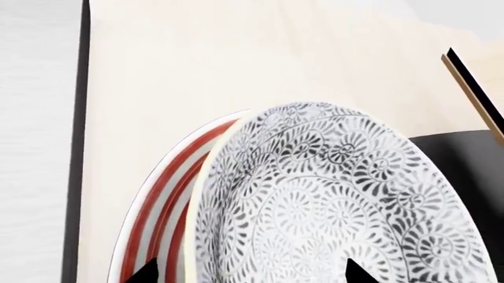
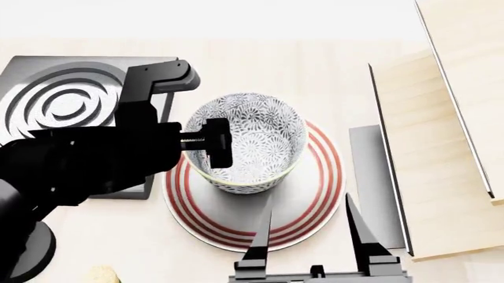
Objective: Pick up the akita bowl and put it on the plate.
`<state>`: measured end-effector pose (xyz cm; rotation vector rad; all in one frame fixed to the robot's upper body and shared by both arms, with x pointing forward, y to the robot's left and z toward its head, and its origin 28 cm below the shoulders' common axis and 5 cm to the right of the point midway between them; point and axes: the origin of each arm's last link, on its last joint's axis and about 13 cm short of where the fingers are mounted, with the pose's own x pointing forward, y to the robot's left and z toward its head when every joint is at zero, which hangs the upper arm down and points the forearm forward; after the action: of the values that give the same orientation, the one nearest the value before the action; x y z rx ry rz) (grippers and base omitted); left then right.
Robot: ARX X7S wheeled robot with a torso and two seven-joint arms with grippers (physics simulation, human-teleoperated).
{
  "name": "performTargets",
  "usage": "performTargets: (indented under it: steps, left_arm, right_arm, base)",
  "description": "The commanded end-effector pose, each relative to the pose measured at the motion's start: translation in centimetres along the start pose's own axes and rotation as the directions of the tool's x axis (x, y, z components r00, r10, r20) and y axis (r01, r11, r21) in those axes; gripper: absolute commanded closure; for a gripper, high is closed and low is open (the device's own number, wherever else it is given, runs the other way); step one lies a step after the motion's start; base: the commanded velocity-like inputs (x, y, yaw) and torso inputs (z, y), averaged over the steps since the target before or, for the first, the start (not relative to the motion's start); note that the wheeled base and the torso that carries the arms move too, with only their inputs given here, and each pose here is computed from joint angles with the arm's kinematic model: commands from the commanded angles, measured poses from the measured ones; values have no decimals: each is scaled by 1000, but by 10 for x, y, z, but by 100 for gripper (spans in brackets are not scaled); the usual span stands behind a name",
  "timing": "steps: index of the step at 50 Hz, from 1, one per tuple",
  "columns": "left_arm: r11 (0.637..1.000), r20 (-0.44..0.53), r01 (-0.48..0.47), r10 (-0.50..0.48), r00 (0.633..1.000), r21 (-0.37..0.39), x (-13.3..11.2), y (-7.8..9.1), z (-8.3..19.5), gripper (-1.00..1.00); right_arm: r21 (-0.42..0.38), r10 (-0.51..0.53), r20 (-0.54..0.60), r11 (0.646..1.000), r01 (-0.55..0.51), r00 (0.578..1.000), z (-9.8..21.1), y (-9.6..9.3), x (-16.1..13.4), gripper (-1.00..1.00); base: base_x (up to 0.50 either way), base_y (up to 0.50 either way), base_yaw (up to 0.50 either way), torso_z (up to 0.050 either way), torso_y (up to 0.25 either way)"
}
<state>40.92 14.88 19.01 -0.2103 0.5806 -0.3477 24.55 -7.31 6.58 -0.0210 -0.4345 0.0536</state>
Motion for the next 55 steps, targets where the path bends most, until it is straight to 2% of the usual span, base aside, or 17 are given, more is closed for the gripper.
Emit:
performTargets:
  steps: [1,17,25,29,41,49,55]
  left_arm:
    - [1000,18,-5,5,1000,-5,-2,-1,6,-100]
    - [993,113,-48,35,993,112,-14,-10,38,-100]
    - [989,159,-66,44,986,136,-18,-6,47,-100]
    - [984,213,-70,34,977,163,-24,-6,60,-100]
    - [980,377,-50,-27,926,194,-98,-2,66,-100]
    - [977,476,-87,-18,879,196,-137,3,65,-100]
    - [974,543,-121,-3,840,192,-167,9,58,-100]
  right_arm:
    - [1,6,-11,1000,-6,1000,-3,1,0,-100]
    - [0,3,-4,1000,-3,1000,-1,1,-1,-100]
    - [5,4,1,1000,-4,1000,1,2,-1,-100]
    - [5,4,5,1000,-4,1000,2,2,-1,-100]
    - [-3,-2,26,1000,2,1000,9,0,1,-100]
    - [-15,-8,47,1000,9,999,18,-3,3,-100]
    - [-30,-26,103,999,29,994,37,-8,8,-100]
  base:
    - [0,0,0,0,0]
    - [0,0,0,0,0]
    - [0,0,0,0,0]
    - [0,0,0,0,0]
    - [0,0,0,0,0]
    - [0,0,0,0,0]
    - [0,0,0,0,0]
